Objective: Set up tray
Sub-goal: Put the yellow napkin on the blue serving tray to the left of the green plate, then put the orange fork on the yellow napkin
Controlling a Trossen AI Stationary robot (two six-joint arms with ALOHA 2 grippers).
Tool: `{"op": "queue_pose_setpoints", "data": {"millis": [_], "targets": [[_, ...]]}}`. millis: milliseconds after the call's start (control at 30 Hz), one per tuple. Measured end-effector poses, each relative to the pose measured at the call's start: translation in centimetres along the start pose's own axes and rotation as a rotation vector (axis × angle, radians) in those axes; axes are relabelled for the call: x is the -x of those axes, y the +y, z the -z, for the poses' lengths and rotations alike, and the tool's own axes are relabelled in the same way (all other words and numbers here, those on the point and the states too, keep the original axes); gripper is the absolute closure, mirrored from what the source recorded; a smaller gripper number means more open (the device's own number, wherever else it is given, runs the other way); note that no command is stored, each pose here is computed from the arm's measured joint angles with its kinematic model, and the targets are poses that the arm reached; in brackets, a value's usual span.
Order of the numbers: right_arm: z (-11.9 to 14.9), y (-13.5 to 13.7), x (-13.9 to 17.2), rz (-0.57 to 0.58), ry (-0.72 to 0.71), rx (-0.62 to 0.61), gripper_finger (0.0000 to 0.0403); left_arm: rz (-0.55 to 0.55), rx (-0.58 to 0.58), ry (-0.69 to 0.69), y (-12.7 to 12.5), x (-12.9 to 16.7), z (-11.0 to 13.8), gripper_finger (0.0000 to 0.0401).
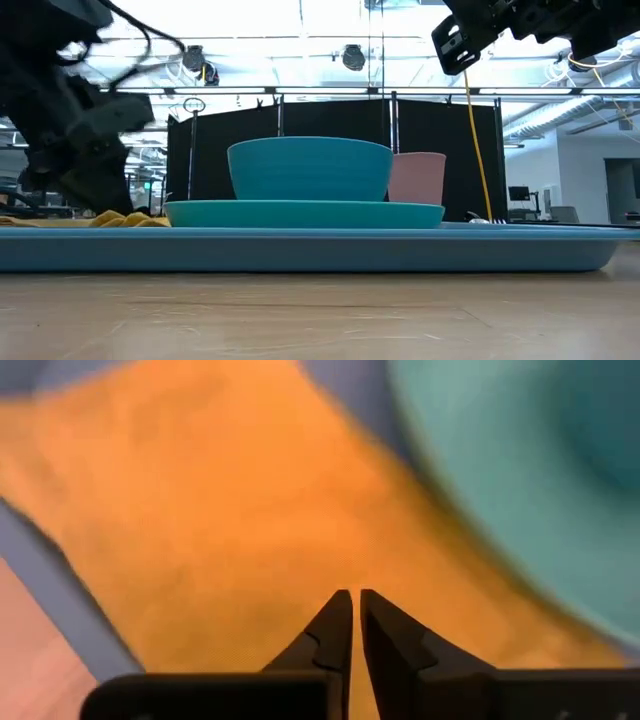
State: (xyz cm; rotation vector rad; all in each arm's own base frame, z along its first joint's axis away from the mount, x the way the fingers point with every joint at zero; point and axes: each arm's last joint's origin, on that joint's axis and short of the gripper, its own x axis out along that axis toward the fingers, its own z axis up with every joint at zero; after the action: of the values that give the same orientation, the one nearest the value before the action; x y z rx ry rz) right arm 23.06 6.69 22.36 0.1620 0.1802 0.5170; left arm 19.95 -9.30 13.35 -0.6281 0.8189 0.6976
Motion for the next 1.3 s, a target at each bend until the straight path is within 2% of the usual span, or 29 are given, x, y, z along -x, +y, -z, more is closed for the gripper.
{"op": "queue_pose_setpoints", "data": {"millis": [267,400,533,767,900,1033,1200,1300], "targets": [[0.0,0.0,0.0,0.000,0.000,0.000,0.0243,0.088,-0.048,-0.273,-0.5,2.8,0.8,0.0397],[0.0,0.0,0.0,0.000,0.000,-0.004,0.0243,0.168,-0.108,-0.443,-1.4,4.2,1.8,0.0388],[0.0,0.0,0.0,0.001,0.001,0.003,0.0243,0.244,-0.167,-0.535,-2.2,5.6,3.0,0.0383],[0.0,-0.3,0.0,0.120,-0.017,0.027,0.0243,0.305,-0.270,-0.637,-2.5,7.5,4.7,0.0393],[0.2,-0.7,0.1,0.224,0.002,0.018,0.0243,0.324,-0.260,-0.662,-2.6,7.9,5.0,0.0376],[0.5,-1.1,0.2,0.355,0.008,-0.019,0.0243,0.329,-0.250,-0.661,-2.7,8.0,5.0,0.0378],[1.0,-1.4,0.3,0.443,0.037,-0.084,0.0243,0.330,-0.246,-0.661,-2.7,8.0,5.0,0.0397],[1.2,-1.4,0.4,0.466,0.050,-0.100,0.0243,0.325,-0.242,-0.674,-2.7,8.0,5.0,0.0394]]}}
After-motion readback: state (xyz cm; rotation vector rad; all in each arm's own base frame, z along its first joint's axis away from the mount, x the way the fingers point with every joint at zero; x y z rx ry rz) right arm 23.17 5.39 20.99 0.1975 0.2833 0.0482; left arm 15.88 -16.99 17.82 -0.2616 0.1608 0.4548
